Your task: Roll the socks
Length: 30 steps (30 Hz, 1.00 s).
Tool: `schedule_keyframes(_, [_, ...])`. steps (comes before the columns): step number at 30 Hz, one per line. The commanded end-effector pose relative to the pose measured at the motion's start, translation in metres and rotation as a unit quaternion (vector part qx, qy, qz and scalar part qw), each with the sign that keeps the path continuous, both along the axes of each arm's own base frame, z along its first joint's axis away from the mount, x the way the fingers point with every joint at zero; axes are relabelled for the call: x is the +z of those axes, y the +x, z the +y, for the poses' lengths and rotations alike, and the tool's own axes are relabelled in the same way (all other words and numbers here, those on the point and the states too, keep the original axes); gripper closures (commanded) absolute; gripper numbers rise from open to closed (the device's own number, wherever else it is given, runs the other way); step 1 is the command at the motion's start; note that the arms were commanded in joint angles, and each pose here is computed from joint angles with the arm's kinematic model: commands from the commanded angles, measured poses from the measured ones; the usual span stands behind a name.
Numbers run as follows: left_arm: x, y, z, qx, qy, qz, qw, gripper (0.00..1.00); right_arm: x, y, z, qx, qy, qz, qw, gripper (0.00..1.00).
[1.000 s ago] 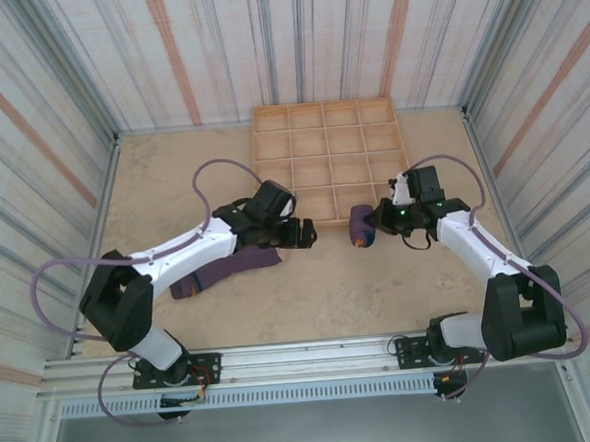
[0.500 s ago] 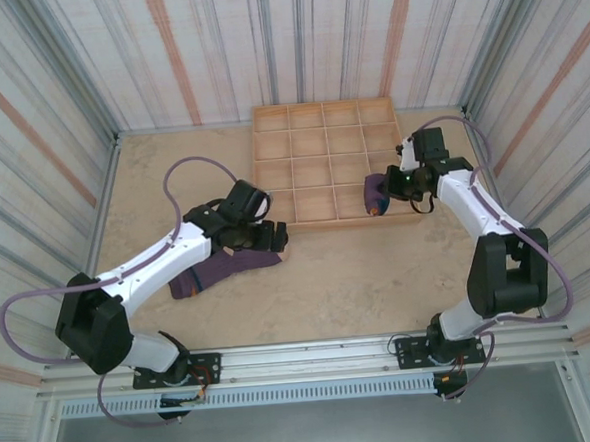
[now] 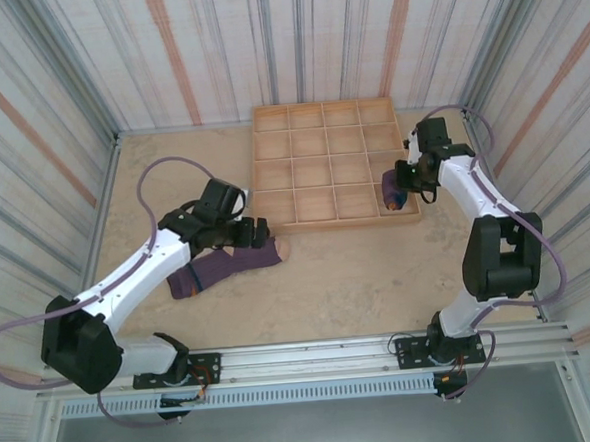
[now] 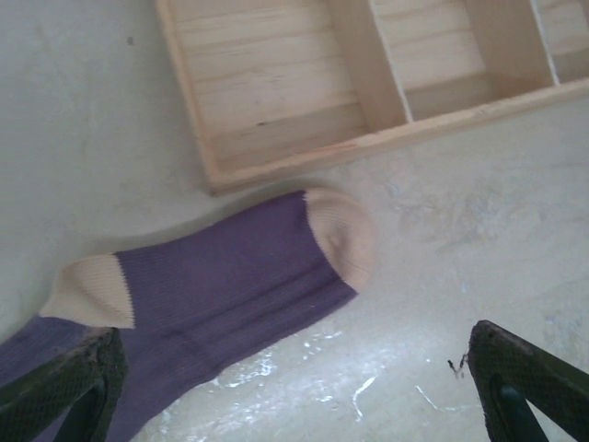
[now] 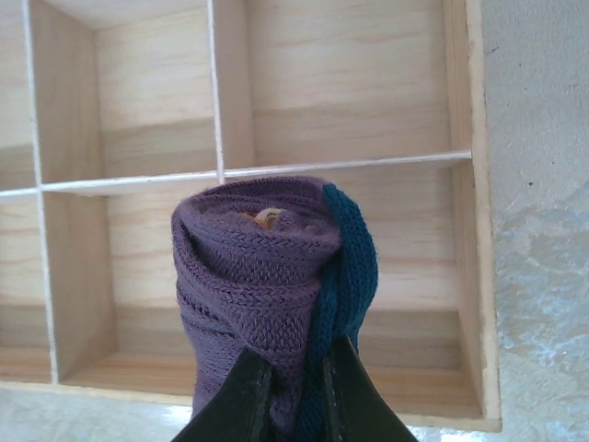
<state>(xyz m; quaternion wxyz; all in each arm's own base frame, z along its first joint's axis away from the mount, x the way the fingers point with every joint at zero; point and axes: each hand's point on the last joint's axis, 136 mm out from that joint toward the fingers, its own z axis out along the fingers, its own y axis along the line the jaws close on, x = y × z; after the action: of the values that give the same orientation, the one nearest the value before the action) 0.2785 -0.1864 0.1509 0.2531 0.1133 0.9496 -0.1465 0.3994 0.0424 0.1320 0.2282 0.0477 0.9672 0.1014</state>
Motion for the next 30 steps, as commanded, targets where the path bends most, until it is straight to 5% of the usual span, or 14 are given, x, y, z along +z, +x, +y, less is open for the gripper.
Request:
schedule_keyframes(1, [0.008,-0.005,0.015,0.023,-0.006,-0.019,1.000,0.01,-0.013,0.005,-0.005,0.024,-0.022,-0.008,0.999,1.00])
schedule_keyframes(14, [-0.028,-0.013,0.032,0.053,-0.040,0.092,0.994,0.01,-0.060,0.012,0.028,0.053,0.115,-0.005,0.992,1.00])
schedule_keyframes(30, [-0.031,-0.009,0.021,0.051,-0.068,0.094,0.992,0.03,-0.104,-0.001,0.038,0.049,0.219,0.113,0.968,1.00])
